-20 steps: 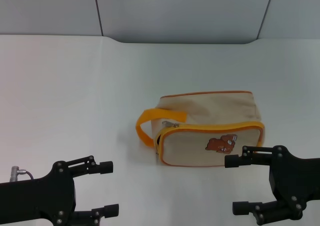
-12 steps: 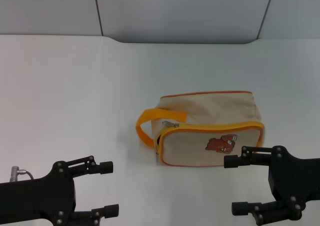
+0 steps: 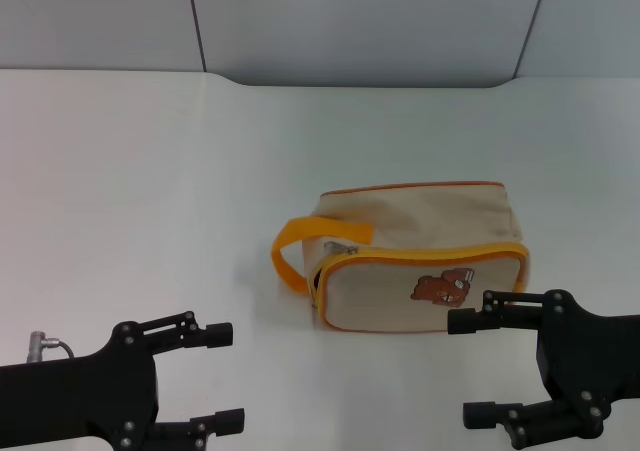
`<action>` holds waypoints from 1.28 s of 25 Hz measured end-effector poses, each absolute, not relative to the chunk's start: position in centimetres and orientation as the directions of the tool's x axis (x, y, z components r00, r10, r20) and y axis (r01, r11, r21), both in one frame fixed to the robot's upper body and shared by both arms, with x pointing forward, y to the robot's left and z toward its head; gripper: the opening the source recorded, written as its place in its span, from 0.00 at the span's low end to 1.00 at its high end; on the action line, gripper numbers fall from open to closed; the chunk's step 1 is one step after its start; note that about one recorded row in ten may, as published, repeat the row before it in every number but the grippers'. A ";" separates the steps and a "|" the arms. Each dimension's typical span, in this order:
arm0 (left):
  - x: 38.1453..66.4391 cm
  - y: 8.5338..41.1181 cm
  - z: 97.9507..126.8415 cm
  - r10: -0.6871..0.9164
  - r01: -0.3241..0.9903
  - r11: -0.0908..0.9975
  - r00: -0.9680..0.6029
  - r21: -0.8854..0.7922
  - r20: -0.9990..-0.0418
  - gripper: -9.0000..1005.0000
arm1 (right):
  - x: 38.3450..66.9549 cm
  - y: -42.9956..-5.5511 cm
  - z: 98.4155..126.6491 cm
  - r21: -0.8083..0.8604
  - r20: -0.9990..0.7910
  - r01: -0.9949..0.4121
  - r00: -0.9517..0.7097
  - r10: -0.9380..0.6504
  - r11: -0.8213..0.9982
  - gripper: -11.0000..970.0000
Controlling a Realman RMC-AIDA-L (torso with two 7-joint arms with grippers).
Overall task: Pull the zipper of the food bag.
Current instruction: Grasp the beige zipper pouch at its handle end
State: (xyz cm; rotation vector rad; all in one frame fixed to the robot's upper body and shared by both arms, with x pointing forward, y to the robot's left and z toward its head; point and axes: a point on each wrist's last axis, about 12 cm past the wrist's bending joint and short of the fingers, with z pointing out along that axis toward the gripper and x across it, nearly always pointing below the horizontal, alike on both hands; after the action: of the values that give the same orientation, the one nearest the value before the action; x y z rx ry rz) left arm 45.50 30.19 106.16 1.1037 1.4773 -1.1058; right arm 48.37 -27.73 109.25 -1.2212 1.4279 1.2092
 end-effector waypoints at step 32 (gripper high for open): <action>48.1 20.2 99.8 0.129 0.833 0.553 -0.086 0.000 -0.988 0.80 | 47.8 -28.7 109.7 0.056 -0.998 -0.989 -0.059 -0.025 0.135 0.83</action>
State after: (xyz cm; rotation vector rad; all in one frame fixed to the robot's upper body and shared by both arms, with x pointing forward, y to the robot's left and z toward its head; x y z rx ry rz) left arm 48.08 20.20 99.81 0.8419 1.5703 -0.7207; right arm 47.81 -28.72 109.73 -1.1019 1.3336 1.1363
